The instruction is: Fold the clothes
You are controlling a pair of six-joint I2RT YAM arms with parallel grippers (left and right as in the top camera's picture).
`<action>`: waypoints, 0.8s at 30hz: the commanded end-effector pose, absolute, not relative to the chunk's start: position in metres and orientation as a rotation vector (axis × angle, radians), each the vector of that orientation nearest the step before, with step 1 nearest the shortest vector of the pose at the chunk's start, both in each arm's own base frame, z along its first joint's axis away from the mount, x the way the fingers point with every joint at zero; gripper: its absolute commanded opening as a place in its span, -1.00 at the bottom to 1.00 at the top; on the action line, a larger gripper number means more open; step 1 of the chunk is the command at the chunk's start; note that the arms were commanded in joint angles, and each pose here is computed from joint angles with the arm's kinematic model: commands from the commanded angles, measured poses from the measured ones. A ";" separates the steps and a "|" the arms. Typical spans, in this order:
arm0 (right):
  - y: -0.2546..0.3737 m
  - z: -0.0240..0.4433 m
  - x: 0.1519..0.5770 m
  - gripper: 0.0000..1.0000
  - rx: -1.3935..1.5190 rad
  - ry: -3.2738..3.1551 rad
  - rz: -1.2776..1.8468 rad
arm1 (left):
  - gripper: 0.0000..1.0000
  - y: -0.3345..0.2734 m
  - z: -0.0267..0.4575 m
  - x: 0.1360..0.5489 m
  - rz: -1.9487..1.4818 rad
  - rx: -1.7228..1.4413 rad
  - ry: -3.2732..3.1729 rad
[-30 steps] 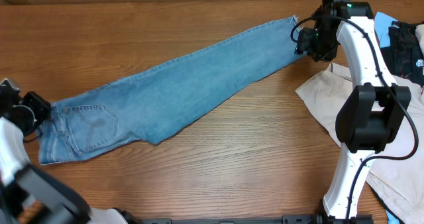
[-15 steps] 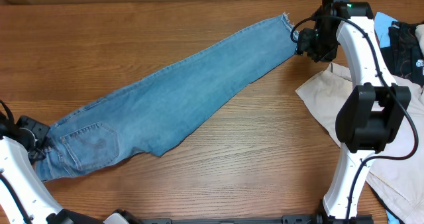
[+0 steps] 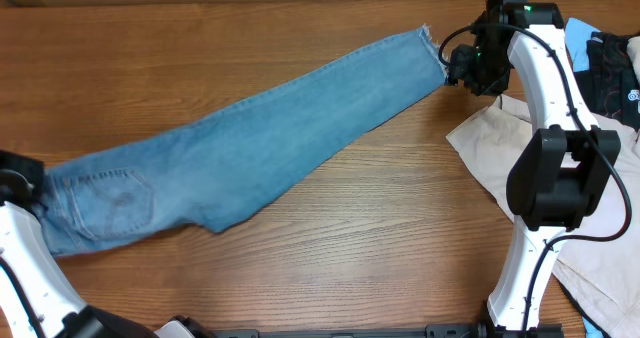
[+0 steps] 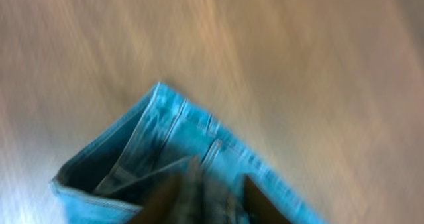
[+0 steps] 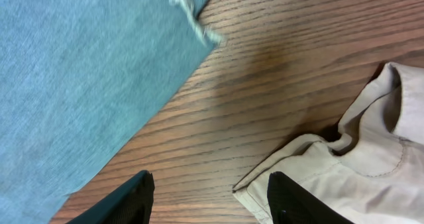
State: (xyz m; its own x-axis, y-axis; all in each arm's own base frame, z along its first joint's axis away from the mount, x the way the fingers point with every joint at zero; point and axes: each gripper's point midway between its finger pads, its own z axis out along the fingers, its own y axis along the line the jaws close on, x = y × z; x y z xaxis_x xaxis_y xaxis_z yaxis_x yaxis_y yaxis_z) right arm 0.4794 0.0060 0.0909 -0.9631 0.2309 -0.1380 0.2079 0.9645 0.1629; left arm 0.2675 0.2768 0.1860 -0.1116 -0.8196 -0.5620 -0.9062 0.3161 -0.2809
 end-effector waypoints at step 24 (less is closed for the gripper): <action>0.004 0.096 0.485 0.18 0.321 2.937 0.206 | -0.92 0.259 0.069 0.268 0.061 -1.705 2.286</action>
State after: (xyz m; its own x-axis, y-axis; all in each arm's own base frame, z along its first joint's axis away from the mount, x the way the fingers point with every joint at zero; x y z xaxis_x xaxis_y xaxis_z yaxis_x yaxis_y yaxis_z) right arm 0.4764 0.0059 0.0904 -0.9647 0.2313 -0.1262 0.2102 0.9643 0.1608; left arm 0.2591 0.2732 0.0977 -0.1963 -0.9103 -0.3645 -0.9582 0.2569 -0.1257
